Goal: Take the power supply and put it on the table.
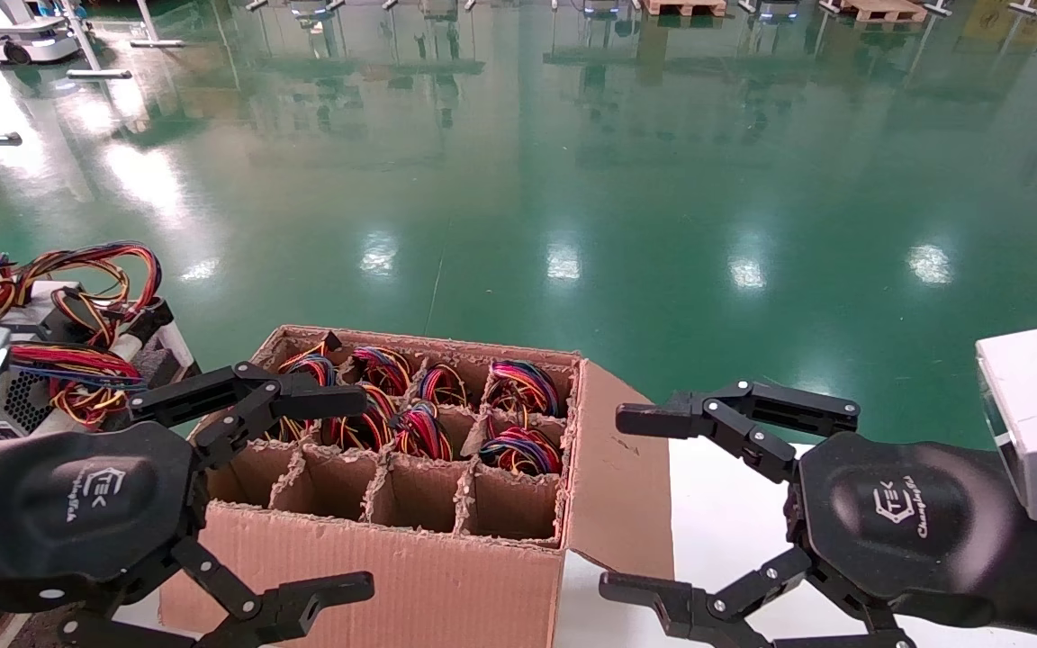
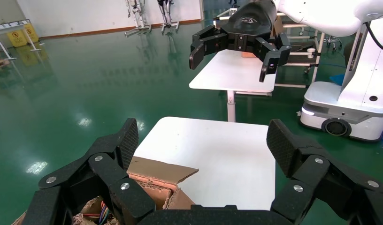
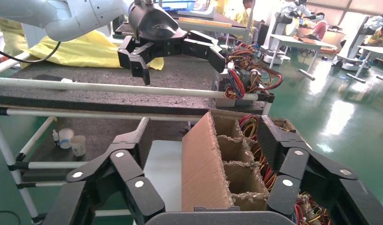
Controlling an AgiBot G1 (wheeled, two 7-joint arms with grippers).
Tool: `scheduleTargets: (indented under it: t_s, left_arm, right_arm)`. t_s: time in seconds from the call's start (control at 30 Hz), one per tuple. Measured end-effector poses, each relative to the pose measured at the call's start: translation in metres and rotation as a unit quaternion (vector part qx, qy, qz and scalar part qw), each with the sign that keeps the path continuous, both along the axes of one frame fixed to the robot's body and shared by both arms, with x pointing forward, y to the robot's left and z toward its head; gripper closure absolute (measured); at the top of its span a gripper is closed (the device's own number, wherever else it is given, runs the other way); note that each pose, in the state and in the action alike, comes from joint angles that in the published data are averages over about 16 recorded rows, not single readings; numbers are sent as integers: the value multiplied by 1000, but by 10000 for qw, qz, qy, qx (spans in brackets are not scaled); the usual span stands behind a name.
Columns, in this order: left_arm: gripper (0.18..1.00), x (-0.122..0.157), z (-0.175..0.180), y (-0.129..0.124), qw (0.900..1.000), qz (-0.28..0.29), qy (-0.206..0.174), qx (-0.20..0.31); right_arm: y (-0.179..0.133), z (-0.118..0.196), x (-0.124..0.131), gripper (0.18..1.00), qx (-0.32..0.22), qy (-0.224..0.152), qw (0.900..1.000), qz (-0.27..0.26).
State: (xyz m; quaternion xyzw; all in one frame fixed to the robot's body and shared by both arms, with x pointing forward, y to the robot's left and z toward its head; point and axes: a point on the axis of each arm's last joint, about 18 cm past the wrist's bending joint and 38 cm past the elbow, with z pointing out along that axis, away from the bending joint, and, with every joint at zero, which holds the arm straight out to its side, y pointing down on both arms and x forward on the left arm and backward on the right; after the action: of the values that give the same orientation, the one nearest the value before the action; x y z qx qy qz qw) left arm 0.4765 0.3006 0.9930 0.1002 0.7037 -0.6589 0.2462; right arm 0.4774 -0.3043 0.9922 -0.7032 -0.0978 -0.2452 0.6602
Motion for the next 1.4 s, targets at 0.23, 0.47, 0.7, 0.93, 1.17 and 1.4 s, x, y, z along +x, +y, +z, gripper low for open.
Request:
scheduleTargets:
  t_s: [0.23, 0.47, 0.7, 0.93, 1.17, 1.4]
  left_arm:
    - [183, 4, -2, -3, 10000, 16, -31, 21]
    - [183, 22, -6, -11, 9997, 141, -138, 125]
    - [183, 53, -11, -21, 9982, 284, -315, 433]
    - [183, 89, -14, -37, 9951, 313, -461, 816]
    - [183, 127, -14, -61, 9923, 301, -576, 1052]
    - [183, 159, -18, -82, 9893, 376, -680, 1232]
  right_arm:
    - [0, 0, 0, 424, 0, 0, 10000, 0]
    - [0, 0, 0, 575, 0, 0, 10000, 0]
    - [0, 0, 0, 734, 0, 0, 10000, 0]
    - [0, 0, 0, 856, 0, 0, 10000, 0]
    - [0, 0, 0, 944, 0, 0, 10000, 0]
    - [0, 0, 0, 975, 0, 0, 10000, 0]
